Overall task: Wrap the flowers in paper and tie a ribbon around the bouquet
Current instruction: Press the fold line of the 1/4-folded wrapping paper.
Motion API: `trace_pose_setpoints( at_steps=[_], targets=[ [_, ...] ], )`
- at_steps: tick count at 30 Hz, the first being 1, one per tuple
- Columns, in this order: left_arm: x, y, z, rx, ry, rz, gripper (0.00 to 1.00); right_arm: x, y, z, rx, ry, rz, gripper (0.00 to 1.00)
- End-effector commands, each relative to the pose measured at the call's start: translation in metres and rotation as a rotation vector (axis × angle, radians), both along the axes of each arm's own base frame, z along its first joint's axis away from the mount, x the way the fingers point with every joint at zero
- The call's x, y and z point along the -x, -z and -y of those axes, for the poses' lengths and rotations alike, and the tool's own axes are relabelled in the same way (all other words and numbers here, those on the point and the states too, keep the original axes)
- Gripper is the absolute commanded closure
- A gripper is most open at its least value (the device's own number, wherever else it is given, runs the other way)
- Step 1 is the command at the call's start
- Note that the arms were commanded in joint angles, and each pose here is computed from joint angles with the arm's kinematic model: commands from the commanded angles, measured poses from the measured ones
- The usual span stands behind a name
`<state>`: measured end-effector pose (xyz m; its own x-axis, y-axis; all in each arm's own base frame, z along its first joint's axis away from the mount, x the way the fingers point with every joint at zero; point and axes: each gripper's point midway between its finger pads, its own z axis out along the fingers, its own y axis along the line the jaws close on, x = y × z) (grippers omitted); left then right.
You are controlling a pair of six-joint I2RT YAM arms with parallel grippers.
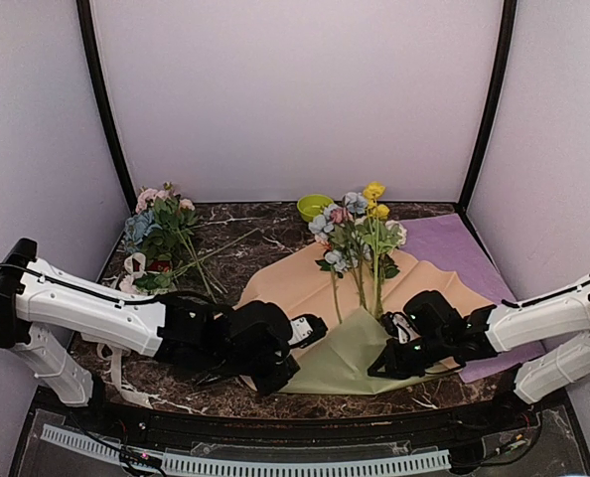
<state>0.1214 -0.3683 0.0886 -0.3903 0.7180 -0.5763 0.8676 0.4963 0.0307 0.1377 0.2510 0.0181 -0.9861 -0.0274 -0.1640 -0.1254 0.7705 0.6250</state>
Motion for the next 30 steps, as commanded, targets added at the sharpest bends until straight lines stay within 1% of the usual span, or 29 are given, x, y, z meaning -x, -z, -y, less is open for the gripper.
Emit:
trace_pose_setpoints(
  at_steps=[1, 5, 7, 9, 11, 14, 20, 23, 26, 27, 28, 30],
  targets=[
    [-0.003, -0.005, 0.040, 0.055, 0.100, 0.065, 0.91, 0.004, 0.016, 0.018, 0.114, 0.015, -0.026, 1.00],
    [0.001, 0.009, 0.070, 0.101, 0.162, 0.040, 0.91, 0.003, 0.015, 0.017, 0.113, 0.022, -0.026, 1.00],
    [0.002, 0.035, 0.072, 0.051, 0.174, 0.026, 0.91, 0.004, 0.015, 0.016, 0.105, 0.026, -0.034, 1.00],
    [0.004, 0.055, 0.065, -0.013, 0.168, 0.000, 0.92, 0.004, 0.014, 0.014, 0.093, 0.028, -0.039, 1.00],
    [0.007, 0.068, 0.055, -0.049, 0.166, -0.024, 0.92, 0.004, 0.012, 0.013, 0.089, 0.027, -0.034, 1.00],
    [0.011, 0.080, 0.039, -0.082, 0.157, -0.040, 0.92, 0.001, 0.010, 0.012, 0.103, 0.011, -0.024, 1.00],
    [0.021, 0.094, 0.027, -0.110, 0.168, -0.095, 0.92, -0.004, 0.000, 0.008, 0.152, -0.027, -0.020, 1.00],
    [0.026, 0.098, 0.023, -0.110, 0.171, -0.121, 0.92, -0.010, -0.022, -0.009, 0.092, -0.036, 0.011, 1.00],
    [0.027, 0.101, 0.021, -0.116, 0.173, -0.133, 0.92, -0.011, -0.055, -0.043, -0.040, -0.084, 0.066, 1.00],
    [0.028, 0.100, 0.021, -0.113, 0.176, -0.142, 0.93, -0.004, -0.063, -0.057, -0.096, -0.118, 0.061, 1.00],
    [0.028, 0.100, 0.021, -0.110, 0.175, -0.150, 0.93, -0.004, -0.067, -0.066, -0.136, -0.125, 0.058, 1.00],
    [0.028, 0.097, 0.021, -0.096, 0.168, -0.164, 0.93, 0.000, -0.062, -0.074, -0.164, -0.126, 0.019, 1.00]
  ],
)
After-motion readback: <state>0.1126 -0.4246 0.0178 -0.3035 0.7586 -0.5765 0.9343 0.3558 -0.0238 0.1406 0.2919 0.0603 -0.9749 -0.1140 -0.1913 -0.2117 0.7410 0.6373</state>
